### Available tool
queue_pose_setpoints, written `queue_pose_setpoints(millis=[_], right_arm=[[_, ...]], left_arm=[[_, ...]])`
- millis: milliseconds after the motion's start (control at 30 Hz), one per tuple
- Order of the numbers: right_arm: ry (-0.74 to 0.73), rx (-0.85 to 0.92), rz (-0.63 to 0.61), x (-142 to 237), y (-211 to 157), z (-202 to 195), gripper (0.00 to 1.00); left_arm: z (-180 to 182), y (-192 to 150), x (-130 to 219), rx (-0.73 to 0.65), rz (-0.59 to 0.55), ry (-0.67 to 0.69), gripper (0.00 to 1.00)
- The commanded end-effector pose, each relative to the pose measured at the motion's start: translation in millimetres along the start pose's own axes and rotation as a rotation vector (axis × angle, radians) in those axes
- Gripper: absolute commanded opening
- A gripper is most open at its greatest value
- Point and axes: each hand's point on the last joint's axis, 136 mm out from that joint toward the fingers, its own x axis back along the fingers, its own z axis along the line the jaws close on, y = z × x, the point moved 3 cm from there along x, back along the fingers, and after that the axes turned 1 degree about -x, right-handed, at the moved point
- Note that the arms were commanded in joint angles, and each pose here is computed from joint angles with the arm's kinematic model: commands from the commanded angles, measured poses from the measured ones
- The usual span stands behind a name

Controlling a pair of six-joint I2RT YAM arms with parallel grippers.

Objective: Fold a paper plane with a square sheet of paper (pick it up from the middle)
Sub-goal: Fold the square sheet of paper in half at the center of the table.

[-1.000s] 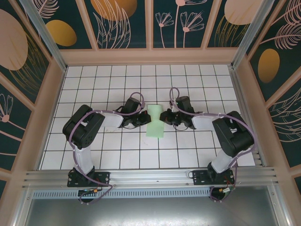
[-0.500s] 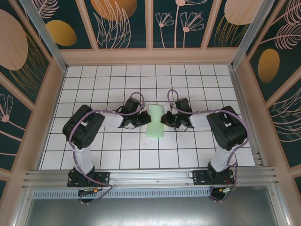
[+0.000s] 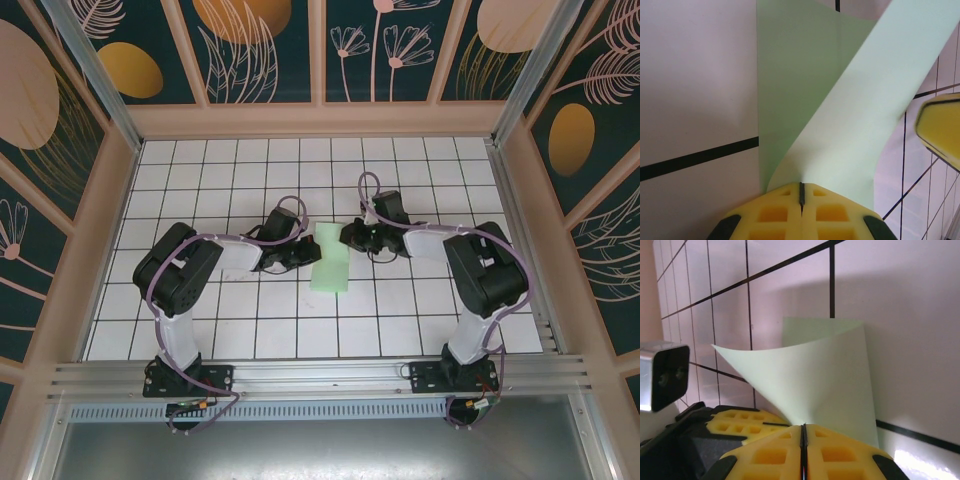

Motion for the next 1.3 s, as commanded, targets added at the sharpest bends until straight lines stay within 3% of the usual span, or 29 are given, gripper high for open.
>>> queue_pose_setpoints(millis=[0, 267, 600, 867, 1100, 1267], right_arm=[[-0.04, -0.009, 0.035, -9, -6, -17, 0.12], [-0.128, -0.057, 0.065, -18, -20, -46, 0.12], [0.002, 0.003, -0.01, 5, 21, 4, 0.13], [-0.017, -0.028, 0.018, -11, 25, -13, 0.13], [-0.129, -0.079, 0.041, -24, 16, -44, 0.13], [-0.106, -0.067, 0.038, -19, 25, -28, 0.13]], left_arm=[[40, -30, -3, 0.042, 0.089, 0.156, 0.0], [40, -30, -3, 0.042, 0.088, 0.155, 0.0], [42, -32, -2, 0.039, 0.09, 0.16, 0.0], [40, -31, -2, 0.035, 0.09, 0.156, 0.0], [40, -31, -2, 0.034, 0.091, 0.156, 0.0], [40, -31, -1, 0.032, 0.09, 0.159, 0.0]])
